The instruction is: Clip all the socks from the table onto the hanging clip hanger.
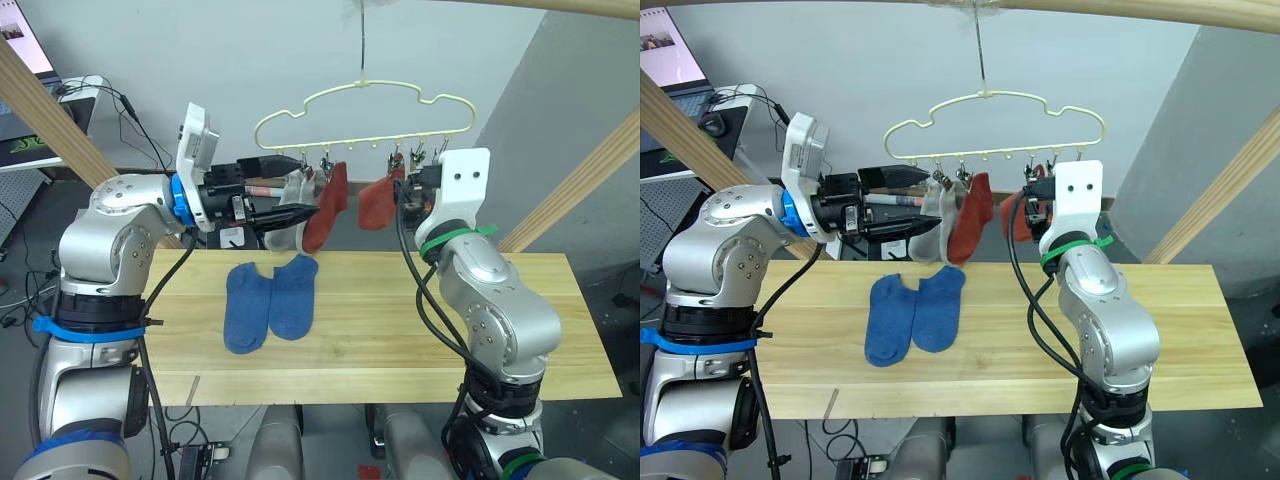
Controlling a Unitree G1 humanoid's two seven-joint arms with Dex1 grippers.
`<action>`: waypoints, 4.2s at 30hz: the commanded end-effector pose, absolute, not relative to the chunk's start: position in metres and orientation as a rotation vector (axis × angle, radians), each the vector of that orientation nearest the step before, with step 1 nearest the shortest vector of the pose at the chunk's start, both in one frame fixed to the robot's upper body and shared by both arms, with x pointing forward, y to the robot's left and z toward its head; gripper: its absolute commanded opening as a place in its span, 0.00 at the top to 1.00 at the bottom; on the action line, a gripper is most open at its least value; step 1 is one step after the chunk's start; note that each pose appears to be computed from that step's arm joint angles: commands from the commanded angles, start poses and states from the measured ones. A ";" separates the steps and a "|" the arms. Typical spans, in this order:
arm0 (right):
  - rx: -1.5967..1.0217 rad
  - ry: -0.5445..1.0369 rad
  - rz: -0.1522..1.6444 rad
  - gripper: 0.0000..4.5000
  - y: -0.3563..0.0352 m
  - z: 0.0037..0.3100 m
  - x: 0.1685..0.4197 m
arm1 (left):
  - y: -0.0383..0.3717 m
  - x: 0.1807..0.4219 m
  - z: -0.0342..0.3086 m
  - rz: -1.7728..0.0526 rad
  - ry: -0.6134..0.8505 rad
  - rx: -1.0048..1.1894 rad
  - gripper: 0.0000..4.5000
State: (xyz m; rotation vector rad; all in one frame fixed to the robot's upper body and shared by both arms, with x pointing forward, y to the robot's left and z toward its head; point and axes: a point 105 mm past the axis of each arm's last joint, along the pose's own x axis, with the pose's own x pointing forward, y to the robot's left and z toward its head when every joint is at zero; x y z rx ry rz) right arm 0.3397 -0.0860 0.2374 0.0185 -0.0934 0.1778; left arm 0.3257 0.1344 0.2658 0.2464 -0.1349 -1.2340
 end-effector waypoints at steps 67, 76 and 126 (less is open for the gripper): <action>0.089 -0.117 0.203 0.48 -0.091 0.266 0.416 | 0.130 0.318 0.274 -1.161 -0.142 0.255 0.00; 0.086 -0.121 0.223 0.48 -0.084 0.269 0.418 | 0.130 0.317 0.274 -1.150 -0.146 0.255 0.00; 0.070 -0.146 0.191 1.00 -0.085 0.280 0.414 | 0.147 0.350 0.106 -0.787 0.278 0.468 0.00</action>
